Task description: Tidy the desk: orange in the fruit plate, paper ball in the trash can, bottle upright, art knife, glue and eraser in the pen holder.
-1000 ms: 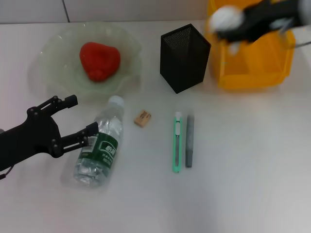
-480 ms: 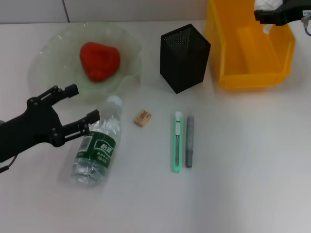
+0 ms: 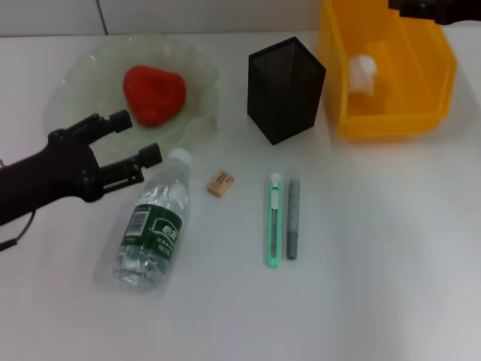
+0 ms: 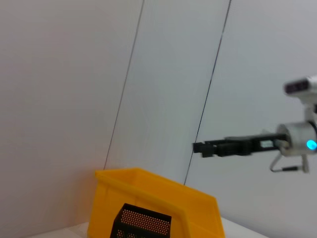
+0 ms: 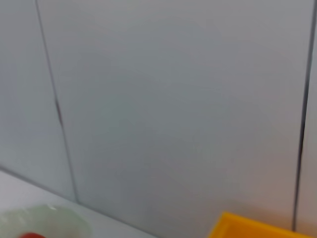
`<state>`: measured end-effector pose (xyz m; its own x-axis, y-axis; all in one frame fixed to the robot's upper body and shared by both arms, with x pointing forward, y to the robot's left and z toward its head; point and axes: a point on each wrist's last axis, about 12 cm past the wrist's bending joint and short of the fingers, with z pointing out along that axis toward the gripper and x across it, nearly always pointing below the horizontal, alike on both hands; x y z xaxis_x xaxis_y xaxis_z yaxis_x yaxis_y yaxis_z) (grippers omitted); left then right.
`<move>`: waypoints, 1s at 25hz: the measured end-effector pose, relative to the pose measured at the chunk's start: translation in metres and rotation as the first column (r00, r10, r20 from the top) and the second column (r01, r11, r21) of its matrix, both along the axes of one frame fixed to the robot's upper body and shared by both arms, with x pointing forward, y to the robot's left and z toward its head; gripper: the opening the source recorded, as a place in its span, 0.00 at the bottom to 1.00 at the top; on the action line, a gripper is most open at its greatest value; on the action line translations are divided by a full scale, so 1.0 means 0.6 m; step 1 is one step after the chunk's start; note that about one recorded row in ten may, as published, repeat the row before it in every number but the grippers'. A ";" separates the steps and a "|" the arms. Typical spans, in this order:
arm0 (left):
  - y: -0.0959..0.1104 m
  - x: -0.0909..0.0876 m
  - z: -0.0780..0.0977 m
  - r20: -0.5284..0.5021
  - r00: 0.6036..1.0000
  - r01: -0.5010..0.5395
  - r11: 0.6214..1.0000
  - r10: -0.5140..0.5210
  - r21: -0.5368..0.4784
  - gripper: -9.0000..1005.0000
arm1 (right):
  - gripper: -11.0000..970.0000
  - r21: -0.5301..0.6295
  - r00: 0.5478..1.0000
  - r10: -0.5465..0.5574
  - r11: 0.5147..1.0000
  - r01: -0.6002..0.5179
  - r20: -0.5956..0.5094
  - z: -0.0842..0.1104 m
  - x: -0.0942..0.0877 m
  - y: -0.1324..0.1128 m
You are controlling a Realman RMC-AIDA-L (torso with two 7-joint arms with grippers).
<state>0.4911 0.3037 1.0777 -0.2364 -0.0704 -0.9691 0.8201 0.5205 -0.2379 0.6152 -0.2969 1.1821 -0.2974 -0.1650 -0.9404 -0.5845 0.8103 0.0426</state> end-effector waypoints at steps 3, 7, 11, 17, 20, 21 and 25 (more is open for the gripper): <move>0.003 0.007 0.026 -0.047 0.999 0.008 1.000 -0.007 0.018 0.86 | 0.88 0.053 0.997 0.069 0.996 -0.070 0.019 -0.014 -0.038 -0.014; -0.015 0.010 0.065 -0.087 0.996 0.010 0.993 0.000 0.119 0.86 | 0.88 0.087 0.983 0.180 0.979 -0.183 0.035 -0.048 -0.103 -0.027; -0.043 0.008 0.090 -0.100 0.994 -0.019 0.981 0.039 0.192 0.86 | 0.88 0.075 0.979 0.203 0.976 -0.205 0.035 -0.102 -0.152 -0.042; -0.126 0.001 0.155 -0.165 0.970 -0.101 0.913 0.179 0.395 0.86 | 0.88 0.118 0.983 0.181 0.976 -0.182 0.012 -0.173 -0.210 -0.063; -0.188 -0.005 0.177 -0.245 0.912 -0.159 0.836 0.328 0.525 0.86 | 0.88 0.141 0.986 0.168 0.976 -0.168 0.018 -0.184 -0.228 -0.072; -0.198 -0.006 0.177 -0.249 0.904 -0.167 0.822 0.348 0.545 0.86 | 0.88 0.153 0.986 0.166 0.974 -0.166 0.017 -0.187 -0.232 -0.073; -0.207 -0.003 0.169 -0.259 0.899 -0.155 0.809 0.353 0.567 0.86 | 0.88 0.186 0.986 0.163 0.969 -0.163 0.018 -0.192 -0.241 -0.076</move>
<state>0.4893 0.1796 1.1794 -0.5988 0.3145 -0.7366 0.5593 0.8225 -0.1035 0.4707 -0.3427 1.0668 -0.2788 -0.0333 -0.9598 -0.7085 0.6819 0.1821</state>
